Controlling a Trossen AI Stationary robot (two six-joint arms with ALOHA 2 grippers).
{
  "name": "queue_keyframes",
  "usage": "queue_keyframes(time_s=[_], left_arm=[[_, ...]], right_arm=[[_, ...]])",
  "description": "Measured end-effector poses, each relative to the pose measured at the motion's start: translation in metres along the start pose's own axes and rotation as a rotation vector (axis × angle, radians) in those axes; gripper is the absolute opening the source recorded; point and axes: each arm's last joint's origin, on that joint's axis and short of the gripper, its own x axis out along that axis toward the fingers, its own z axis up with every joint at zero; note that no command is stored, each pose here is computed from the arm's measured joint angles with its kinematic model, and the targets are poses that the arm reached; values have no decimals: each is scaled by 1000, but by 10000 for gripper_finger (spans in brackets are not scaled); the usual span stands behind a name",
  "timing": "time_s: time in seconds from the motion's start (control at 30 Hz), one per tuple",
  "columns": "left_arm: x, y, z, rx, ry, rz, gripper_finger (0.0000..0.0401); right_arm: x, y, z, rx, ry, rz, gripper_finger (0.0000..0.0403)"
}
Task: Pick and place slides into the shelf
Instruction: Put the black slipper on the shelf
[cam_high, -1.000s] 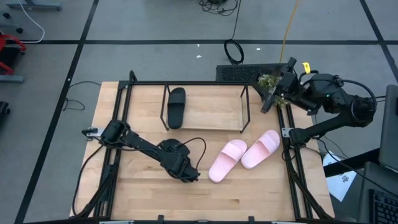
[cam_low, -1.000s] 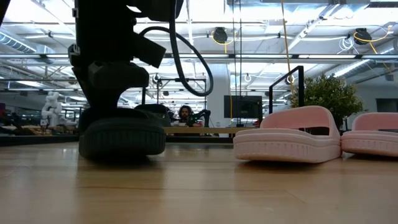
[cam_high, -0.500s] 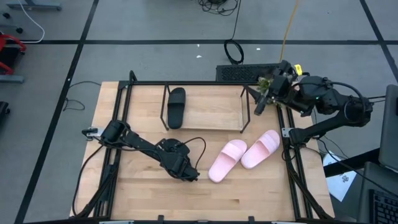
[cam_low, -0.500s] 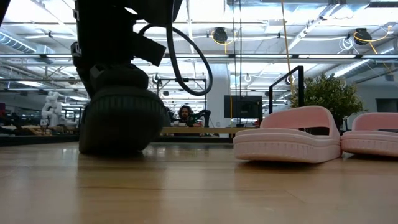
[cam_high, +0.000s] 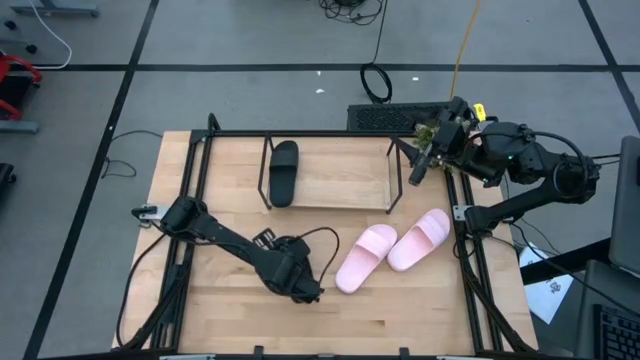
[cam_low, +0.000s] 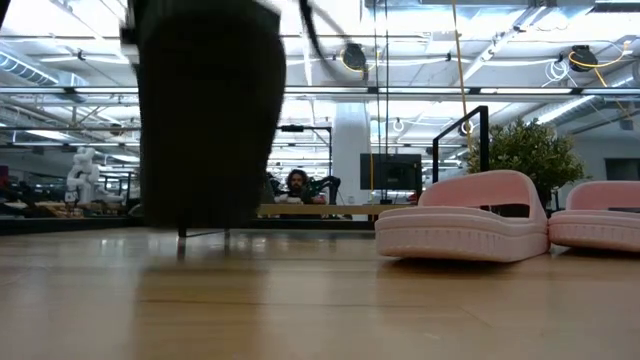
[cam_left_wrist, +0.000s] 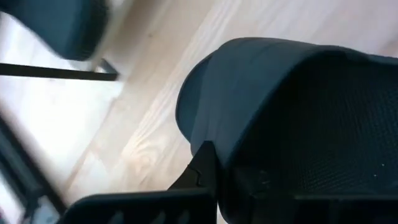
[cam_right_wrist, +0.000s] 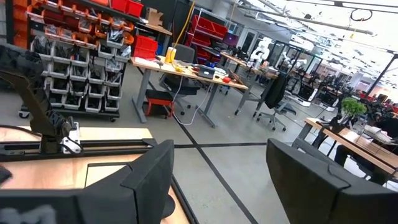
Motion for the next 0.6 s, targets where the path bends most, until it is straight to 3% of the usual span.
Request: queue_keyframes(time_s=[0.2,0.37,0.6], left_arm=[[-63,6,11,-7,-154,-150,1],[-101,30,38,-34,-311,-226,1],[-118,70,83,22,-480,-156,0]], right_arm=[[0,0,0,1,-1,0,247],[0,-1,3,14,-28,-9,247],[-9,-10,11,68,-99,-32,247]])
